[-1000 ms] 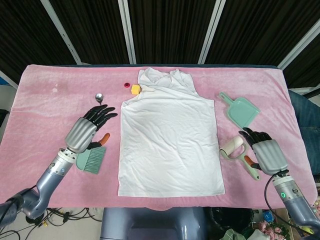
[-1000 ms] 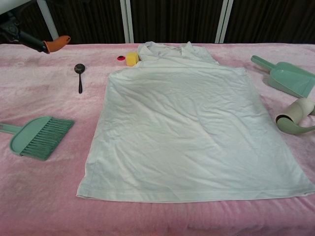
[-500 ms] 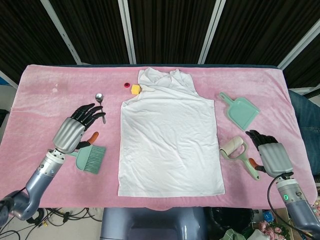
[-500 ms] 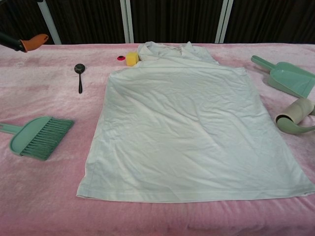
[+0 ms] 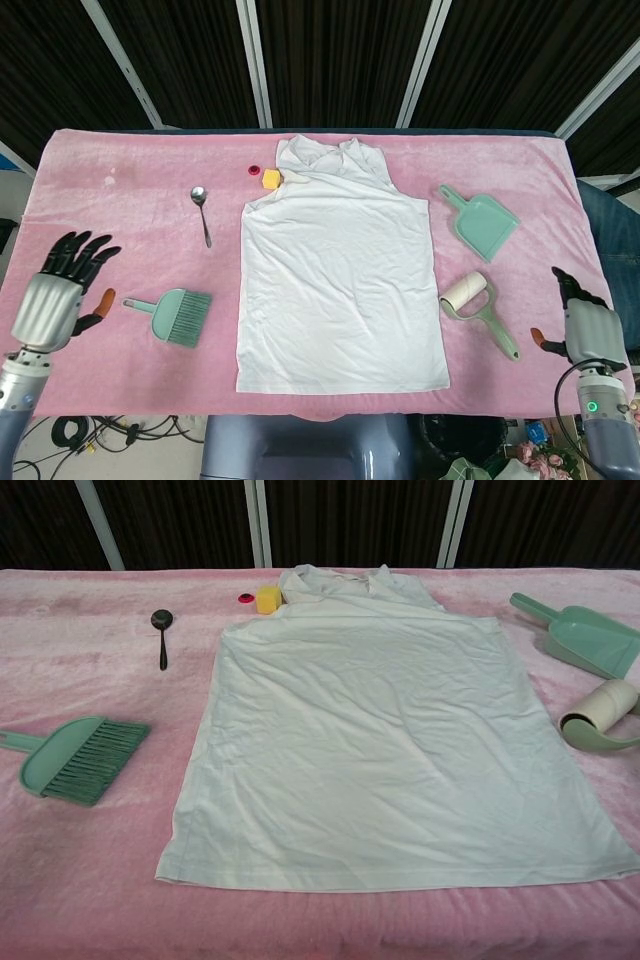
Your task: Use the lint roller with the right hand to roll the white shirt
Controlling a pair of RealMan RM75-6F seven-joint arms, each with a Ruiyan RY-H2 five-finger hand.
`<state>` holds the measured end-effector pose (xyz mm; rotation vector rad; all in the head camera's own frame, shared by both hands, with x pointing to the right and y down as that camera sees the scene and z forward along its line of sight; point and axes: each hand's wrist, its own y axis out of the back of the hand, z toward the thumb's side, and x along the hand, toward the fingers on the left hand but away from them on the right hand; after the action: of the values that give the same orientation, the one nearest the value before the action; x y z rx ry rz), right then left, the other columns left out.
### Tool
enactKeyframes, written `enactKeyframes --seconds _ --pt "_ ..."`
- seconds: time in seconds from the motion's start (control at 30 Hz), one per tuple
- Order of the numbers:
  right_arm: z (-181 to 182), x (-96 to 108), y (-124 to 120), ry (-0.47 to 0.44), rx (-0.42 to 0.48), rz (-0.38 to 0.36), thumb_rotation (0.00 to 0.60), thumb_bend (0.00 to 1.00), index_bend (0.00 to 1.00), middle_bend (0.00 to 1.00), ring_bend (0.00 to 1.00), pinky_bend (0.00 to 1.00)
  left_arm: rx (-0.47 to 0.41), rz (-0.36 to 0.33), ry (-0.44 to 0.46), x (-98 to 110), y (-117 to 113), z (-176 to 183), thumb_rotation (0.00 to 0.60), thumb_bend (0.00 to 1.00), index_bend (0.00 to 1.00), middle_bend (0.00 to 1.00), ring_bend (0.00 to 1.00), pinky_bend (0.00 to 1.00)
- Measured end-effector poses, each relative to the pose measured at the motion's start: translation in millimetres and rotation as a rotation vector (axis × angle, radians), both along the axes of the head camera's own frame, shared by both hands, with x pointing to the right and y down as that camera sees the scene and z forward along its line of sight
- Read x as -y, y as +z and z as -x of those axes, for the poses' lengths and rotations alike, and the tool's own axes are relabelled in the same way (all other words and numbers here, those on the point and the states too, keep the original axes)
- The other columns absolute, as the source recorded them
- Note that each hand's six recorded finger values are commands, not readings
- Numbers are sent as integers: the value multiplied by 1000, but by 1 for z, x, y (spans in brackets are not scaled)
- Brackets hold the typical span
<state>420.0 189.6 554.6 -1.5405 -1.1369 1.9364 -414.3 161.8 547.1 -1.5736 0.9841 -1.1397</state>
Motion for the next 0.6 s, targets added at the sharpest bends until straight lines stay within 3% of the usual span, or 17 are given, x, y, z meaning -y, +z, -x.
enactKeyframes --seconds 0.17,0.33,0.6 --pt "-7 -24 -3 118 -37 -22 600 155 113 152 267 245 64 3 -97 -20 1 34 600 424 189 134 53 48" --pt "5 -53 17 196 -8 41 600 127 115 155 268 245 83 68 -160 -31 12 53 600 423 182 125 53 48" --pt "16 -65 50 233 -6 101 600 93 163 177 280 245 88 124 -182 -33 23 59 600 424 183 125 53 48"
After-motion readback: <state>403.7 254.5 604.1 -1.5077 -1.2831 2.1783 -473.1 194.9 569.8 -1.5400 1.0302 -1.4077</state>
